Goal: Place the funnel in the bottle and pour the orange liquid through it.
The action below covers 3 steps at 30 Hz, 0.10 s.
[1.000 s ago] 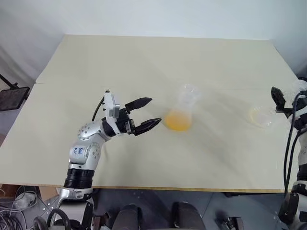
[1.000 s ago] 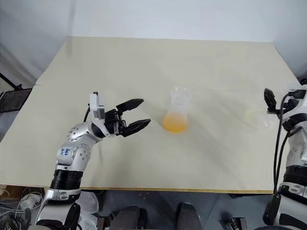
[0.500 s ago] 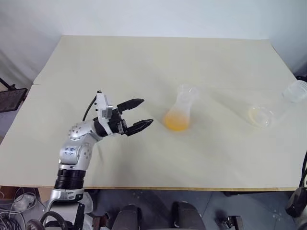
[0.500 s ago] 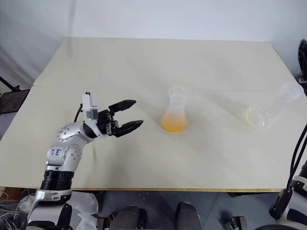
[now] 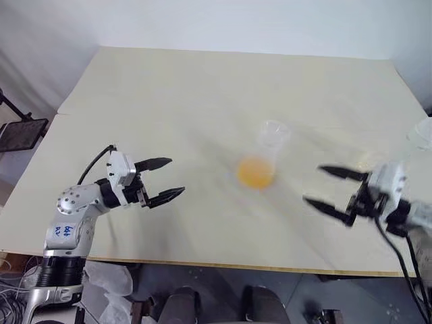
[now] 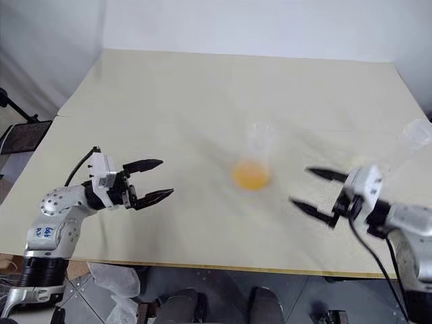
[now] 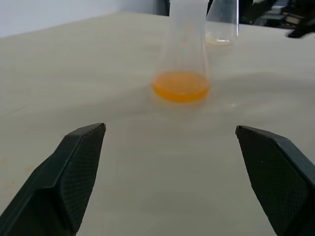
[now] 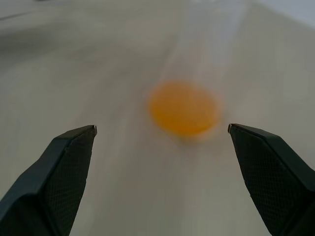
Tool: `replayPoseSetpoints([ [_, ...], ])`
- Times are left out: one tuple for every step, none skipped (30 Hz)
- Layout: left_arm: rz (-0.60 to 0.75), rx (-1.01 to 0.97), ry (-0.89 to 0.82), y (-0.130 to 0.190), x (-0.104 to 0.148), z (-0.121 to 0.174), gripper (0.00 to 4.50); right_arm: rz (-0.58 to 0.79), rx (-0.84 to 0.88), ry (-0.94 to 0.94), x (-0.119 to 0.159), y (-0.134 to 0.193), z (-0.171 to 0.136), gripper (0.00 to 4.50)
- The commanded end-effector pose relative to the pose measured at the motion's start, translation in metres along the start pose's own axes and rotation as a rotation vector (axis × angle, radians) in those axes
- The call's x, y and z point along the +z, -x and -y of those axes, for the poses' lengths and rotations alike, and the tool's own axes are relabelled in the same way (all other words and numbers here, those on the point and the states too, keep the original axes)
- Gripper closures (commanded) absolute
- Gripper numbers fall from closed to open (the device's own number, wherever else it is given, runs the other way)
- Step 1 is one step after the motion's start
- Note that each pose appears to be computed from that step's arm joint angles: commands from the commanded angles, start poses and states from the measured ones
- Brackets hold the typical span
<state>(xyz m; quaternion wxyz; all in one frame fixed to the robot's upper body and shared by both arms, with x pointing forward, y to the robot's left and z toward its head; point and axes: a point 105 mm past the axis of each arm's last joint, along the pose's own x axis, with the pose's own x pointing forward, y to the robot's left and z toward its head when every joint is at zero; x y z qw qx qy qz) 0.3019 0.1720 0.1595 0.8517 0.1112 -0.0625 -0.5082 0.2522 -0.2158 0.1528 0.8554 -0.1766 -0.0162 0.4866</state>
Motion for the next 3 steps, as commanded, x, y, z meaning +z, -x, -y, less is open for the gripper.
replayPoseSetpoints([
  [-0.001,0.025,-0.06,0.0068,0.0056,0.0,0.0,0.039,-0.016,0.052,0.0101,0.0035,0.0024,0.02],
  [0.0,0.025,-0.057,0.0081,0.0049,0.0017,0.0,0.035,-0.015,0.049,0.0087,0.0045,0.0019,0.02],
  [0.001,0.022,-0.059,0.0089,0.005,0.0037,0.0,0.032,-0.02,0.05,0.0076,0.0059,0.0024,0.02],
])
